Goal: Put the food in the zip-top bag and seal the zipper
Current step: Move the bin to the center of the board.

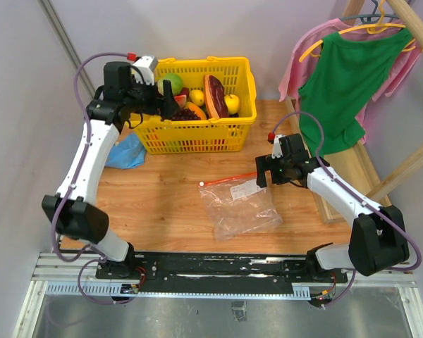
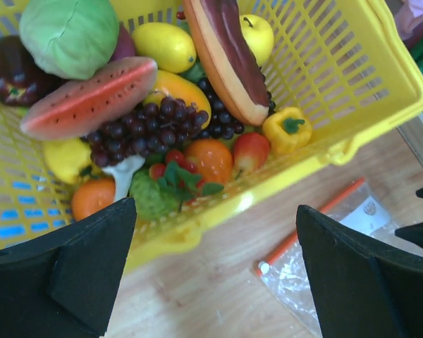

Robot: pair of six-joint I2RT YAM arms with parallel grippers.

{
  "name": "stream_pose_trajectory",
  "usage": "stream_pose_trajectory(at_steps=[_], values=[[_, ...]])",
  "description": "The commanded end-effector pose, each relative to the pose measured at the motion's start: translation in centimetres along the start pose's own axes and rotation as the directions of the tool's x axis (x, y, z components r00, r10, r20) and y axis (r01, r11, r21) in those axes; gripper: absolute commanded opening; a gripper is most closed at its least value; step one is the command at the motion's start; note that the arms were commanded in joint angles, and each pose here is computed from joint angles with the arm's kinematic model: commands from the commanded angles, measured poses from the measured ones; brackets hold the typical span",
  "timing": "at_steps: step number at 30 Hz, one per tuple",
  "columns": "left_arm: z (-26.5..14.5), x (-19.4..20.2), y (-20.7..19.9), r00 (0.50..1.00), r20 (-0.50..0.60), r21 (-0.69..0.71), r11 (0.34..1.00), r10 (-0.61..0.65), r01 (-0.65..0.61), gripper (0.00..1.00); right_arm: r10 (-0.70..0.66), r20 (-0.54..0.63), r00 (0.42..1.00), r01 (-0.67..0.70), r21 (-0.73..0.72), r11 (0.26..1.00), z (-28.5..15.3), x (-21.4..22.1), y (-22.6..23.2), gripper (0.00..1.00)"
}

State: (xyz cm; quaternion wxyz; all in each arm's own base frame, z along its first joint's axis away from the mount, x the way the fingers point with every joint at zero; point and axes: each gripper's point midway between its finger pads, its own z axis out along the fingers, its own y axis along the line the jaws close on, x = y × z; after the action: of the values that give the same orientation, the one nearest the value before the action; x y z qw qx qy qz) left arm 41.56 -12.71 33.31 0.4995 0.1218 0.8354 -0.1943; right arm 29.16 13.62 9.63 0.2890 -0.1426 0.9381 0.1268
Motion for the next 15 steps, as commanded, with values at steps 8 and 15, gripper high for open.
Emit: stream_pose_trajectory(at_steps=[8,15], values=[[5.5,5.8,0.6,0.968,-0.249,0.182,0.983,0.031,0.015,0.99,-0.075,0.049,0.996,0.075,-0.003,0.997,-1.1,-1.3,0.6,0.98],[5.1,8.6,-1.2,0.945,-0.325,0.257,0.960,-0.023,0.111,0.99,-0.078,0.048,0.996,0.079,-0.012,0.997,-0.9,-1.3,0.8,0.98]])
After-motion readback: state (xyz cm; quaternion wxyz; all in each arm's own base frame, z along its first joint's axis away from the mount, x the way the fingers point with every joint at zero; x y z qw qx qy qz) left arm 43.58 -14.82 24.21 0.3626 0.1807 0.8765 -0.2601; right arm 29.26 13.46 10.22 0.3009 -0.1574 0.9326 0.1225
